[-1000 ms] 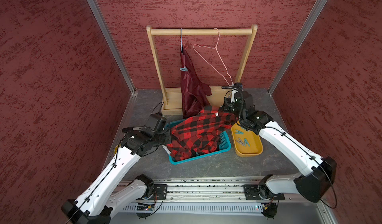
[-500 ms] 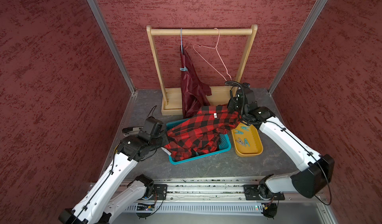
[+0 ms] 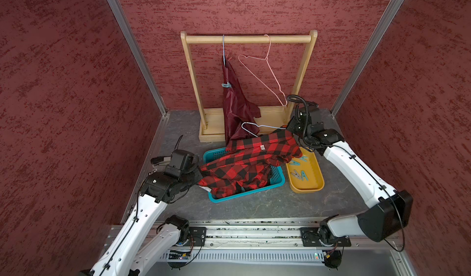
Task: Remove the clothespins securing long-sleeve shirts to the hanger
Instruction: Remove the long-sleeve shirt from the hanger, then place the hanger on the clothesline.
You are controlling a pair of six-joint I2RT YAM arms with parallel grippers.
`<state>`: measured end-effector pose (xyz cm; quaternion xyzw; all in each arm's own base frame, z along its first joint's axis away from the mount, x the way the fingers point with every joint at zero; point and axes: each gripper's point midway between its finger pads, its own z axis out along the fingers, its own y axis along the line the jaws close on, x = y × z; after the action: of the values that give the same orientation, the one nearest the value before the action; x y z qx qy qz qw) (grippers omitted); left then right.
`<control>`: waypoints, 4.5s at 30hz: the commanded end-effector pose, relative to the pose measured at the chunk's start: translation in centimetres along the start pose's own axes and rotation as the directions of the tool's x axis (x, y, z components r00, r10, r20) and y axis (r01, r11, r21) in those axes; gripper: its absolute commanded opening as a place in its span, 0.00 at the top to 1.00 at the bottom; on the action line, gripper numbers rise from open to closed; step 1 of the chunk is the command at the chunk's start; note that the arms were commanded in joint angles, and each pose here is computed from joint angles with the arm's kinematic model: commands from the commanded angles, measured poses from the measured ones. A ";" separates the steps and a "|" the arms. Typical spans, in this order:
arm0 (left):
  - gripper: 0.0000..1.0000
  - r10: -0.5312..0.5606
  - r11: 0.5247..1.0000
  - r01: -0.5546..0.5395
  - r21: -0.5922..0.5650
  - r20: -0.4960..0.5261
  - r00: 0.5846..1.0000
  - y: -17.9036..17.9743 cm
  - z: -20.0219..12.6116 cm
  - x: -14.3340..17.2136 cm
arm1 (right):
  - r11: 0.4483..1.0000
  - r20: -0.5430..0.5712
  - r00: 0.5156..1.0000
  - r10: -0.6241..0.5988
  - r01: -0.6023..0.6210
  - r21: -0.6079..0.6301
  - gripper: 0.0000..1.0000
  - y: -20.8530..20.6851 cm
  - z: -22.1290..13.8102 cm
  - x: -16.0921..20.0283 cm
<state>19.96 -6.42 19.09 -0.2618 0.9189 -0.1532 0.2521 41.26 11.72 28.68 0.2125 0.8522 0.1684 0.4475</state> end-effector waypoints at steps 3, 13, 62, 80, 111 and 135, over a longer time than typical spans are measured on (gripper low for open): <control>1.00 0.043 0.996 -0.044 -0.080 -0.017 0.999 1.6 0.4 0.2 | 0.999 0.143 0.988 0.052 -0.050 -0.020 1.00 -0.3 -1.7 -4.2; 0.95 0.320 0.945 -0.315 0.088 -0.042 0.947 -6.0 2.0 0.8 | 0.970 0.051 0.996 0.076 -0.063 -0.233 1.00 5.3 -2.7 -0.9; 0.37 0.780 0.280 -0.799 0.532 0.359 0.513 -20.5 -9.0 -1.5 | 0.743 0.055 0.942 -0.331 0.296 -0.601 1.00 15.4 -7.3 3.6; 0.77 0.794 0.300 -0.782 0.546 0.312 0.522 -21.6 -7.1 -1.0 | 0.699 0.064 0.934 -0.351 0.307 -0.646 1.00 16.5 -8.3 4.7; 1.00 0.733 0.399 -0.741 0.540 0.298 0.612 -18.5 -10.3 -0.2 | 0.689 0.147 0.963 -0.227 0.266 -0.674 0.03 16.7 -11.6 2.1; 1.00 0.521 0.576 -0.728 0.371 0.520 0.677 -18.8 -19.9 -8.1 | 0.805 0.335 0.941 -0.036 0.226 -0.548 0.01 14.1 -14.0 -4.7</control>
<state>21.14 -15.56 45.26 0.1952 0.7983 -0.2847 0.4935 34.97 21.37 44.41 0.0043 0.7115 0.3574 0.6050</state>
